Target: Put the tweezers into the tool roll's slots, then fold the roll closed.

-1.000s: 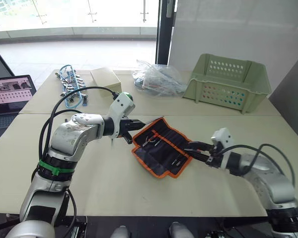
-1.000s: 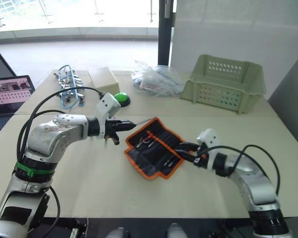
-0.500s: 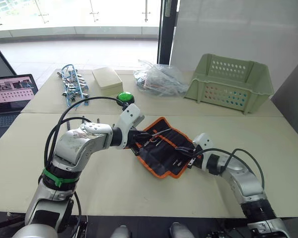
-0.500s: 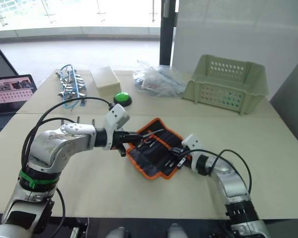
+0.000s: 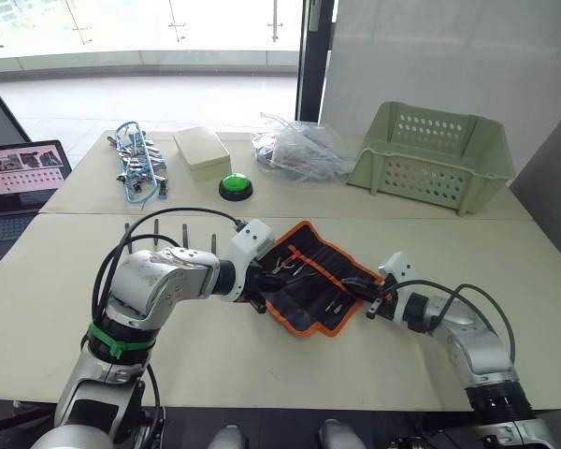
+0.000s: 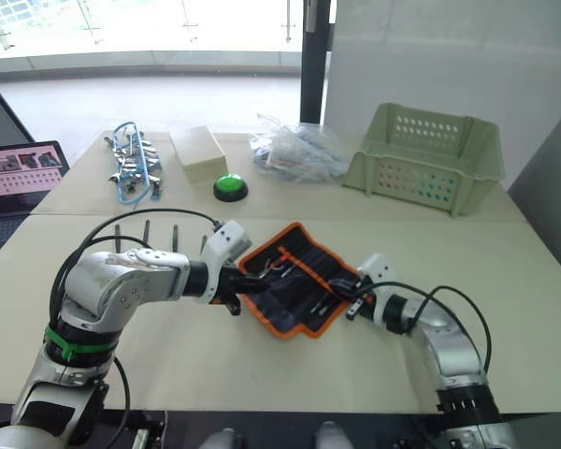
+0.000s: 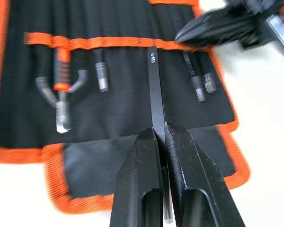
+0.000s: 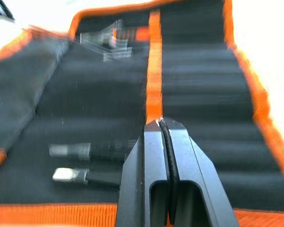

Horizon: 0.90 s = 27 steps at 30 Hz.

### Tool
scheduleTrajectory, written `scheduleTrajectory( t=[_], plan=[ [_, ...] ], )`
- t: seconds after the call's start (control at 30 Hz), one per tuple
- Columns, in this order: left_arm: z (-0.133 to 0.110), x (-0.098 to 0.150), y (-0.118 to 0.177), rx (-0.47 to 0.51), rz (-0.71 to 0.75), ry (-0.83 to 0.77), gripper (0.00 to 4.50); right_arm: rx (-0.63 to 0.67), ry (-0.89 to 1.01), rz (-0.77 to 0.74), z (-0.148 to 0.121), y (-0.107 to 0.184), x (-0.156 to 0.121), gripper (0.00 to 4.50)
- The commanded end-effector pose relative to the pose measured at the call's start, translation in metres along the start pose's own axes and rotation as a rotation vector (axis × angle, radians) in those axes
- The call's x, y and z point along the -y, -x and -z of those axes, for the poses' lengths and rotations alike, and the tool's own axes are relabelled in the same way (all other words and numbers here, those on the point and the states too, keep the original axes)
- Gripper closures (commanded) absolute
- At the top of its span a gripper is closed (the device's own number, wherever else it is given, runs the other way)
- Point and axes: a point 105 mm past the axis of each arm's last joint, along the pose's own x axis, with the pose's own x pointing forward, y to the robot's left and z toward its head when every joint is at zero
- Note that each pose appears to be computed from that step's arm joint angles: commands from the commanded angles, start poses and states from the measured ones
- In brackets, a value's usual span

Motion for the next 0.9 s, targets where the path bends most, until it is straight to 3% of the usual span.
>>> scheduleTrajectory(
  t=[0.03,0.9],
  plan=[
    [-0.009,-0.010,0.003,0.033,-0.060,0.020,4.50,-0.097,-0.020,-0.016,0.028,0.003,-0.005,4.45],
    [-0.003,-0.023,-0.033,0.017,-0.130,-0.066,4.50,-0.127,-0.058,-0.027,0.048,0.002,-0.011,4.45]
  ],
)
